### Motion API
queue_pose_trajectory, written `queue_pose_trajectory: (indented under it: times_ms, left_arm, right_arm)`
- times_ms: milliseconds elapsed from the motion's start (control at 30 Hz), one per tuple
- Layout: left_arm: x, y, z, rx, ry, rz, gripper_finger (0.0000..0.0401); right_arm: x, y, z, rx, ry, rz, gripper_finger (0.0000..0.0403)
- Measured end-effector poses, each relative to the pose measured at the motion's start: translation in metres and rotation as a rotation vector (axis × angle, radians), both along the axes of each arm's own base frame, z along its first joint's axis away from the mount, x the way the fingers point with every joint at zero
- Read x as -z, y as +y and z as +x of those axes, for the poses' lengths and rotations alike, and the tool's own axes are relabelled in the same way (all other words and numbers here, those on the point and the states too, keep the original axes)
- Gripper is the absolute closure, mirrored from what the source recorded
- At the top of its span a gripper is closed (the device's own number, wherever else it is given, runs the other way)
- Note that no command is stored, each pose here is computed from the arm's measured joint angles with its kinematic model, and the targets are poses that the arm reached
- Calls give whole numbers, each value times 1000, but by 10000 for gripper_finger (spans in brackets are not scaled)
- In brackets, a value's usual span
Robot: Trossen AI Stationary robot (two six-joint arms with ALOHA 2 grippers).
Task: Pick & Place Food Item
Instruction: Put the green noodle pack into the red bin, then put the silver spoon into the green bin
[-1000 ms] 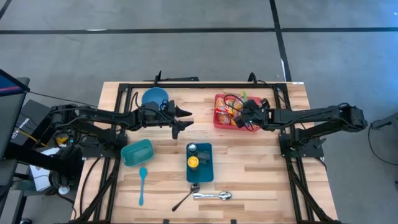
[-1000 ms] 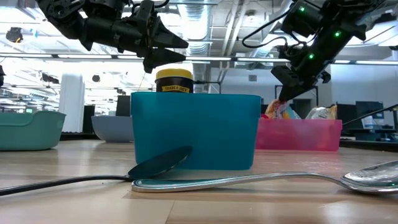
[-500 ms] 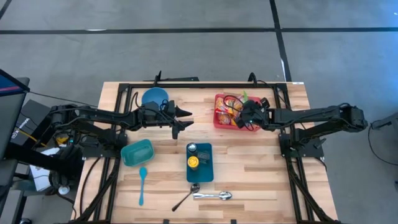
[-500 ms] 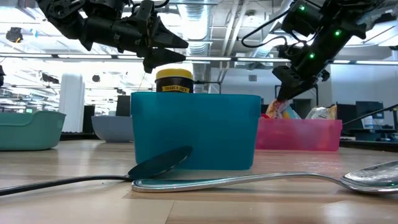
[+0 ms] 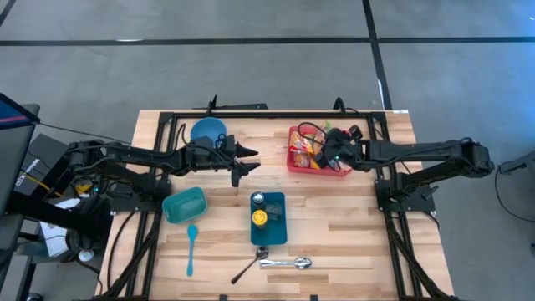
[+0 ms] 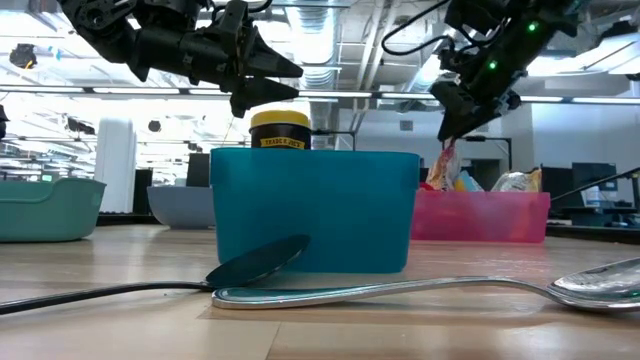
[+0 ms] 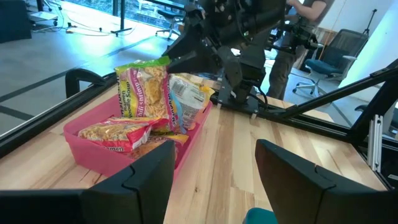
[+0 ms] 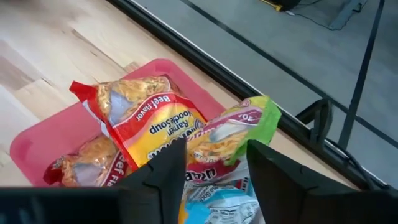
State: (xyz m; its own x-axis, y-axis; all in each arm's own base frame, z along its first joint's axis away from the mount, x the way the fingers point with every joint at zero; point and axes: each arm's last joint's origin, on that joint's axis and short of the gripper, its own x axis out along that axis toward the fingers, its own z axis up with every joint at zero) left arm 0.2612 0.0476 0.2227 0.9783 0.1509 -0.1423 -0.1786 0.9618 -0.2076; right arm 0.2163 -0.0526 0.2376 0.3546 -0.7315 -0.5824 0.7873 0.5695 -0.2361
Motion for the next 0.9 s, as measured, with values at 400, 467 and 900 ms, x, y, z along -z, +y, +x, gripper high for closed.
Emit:
queue_pose_trajectory:
  times_ms: [400,467,900]
  left_arm:
    - [0,0,0,0,0,0,183]
    - [0,0,0,0,0,0,183]
    - [0,0,0,0,0,0,183]
  right_arm:
    - [-13,13,2,-49,20,15,264]
    - [-15,19,4,-77,-3,38,273]
    - [-14,62,10,-328,-85,343,368]
